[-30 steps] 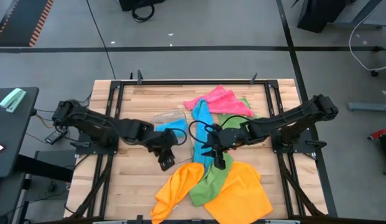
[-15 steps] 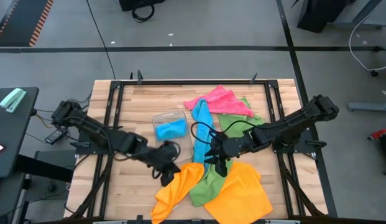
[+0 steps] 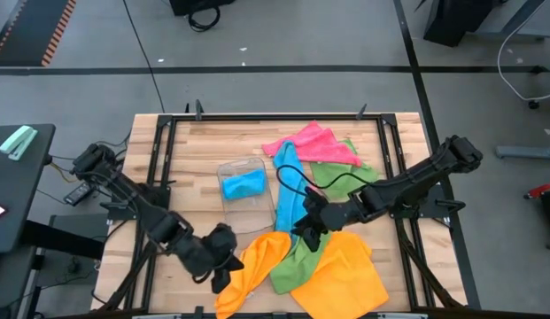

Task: Fold microfiber towels
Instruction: Fold the blue towel

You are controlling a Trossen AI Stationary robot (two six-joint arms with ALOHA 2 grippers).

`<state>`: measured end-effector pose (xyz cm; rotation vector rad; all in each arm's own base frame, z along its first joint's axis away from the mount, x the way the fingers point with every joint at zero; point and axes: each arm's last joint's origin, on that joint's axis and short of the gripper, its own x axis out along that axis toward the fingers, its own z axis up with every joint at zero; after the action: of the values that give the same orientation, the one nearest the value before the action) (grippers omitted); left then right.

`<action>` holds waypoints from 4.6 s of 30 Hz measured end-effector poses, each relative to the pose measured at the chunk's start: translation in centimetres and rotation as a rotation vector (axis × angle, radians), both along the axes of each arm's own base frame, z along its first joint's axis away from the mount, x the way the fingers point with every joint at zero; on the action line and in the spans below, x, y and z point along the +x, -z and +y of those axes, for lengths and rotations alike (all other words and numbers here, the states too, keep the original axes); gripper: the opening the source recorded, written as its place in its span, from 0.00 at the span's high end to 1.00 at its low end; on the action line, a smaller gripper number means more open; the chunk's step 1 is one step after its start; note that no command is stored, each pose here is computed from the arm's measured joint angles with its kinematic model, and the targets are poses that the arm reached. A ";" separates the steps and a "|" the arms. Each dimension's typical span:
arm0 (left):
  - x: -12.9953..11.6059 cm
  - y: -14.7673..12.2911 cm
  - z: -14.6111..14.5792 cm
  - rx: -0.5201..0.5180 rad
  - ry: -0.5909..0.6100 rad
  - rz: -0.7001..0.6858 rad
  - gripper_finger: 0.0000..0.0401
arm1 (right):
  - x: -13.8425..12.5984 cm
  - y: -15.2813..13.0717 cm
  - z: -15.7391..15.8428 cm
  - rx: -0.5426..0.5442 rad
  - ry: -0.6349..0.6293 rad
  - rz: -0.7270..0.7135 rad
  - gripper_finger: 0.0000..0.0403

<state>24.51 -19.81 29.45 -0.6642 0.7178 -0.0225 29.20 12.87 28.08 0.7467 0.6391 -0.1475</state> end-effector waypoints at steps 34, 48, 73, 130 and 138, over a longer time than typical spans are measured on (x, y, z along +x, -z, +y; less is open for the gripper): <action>-0.6 2.1 -3.9 0.010 -0.016 -0.039 0.96 | -1.2 -0.6 2.7 0.035 0.143 -0.102 0.64; -0.8 2.1 -4.2 0.039 0.126 -0.024 0.93 | -0.6 -2.0 3.2 0.048 0.094 -0.253 0.64; 3.7 2.0 1.4 0.143 -0.112 -0.068 0.93 | -3.0 -1.4 -3.9 -0.114 0.288 0.095 0.64; 5.9 -1.0 18.1 0.177 -0.020 -0.017 0.96 | 1.8 13.5 -28.3 0.176 0.226 0.478 0.64; 5.9 -1.0 17.8 0.176 -0.011 -0.019 0.94 | 1.9 13.6 -28.4 0.164 0.198 0.433 0.65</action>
<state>30.45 -2.02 30.49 -0.4986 0.6893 0.0438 31.13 -15.51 14.44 0.9464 0.9958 -0.4512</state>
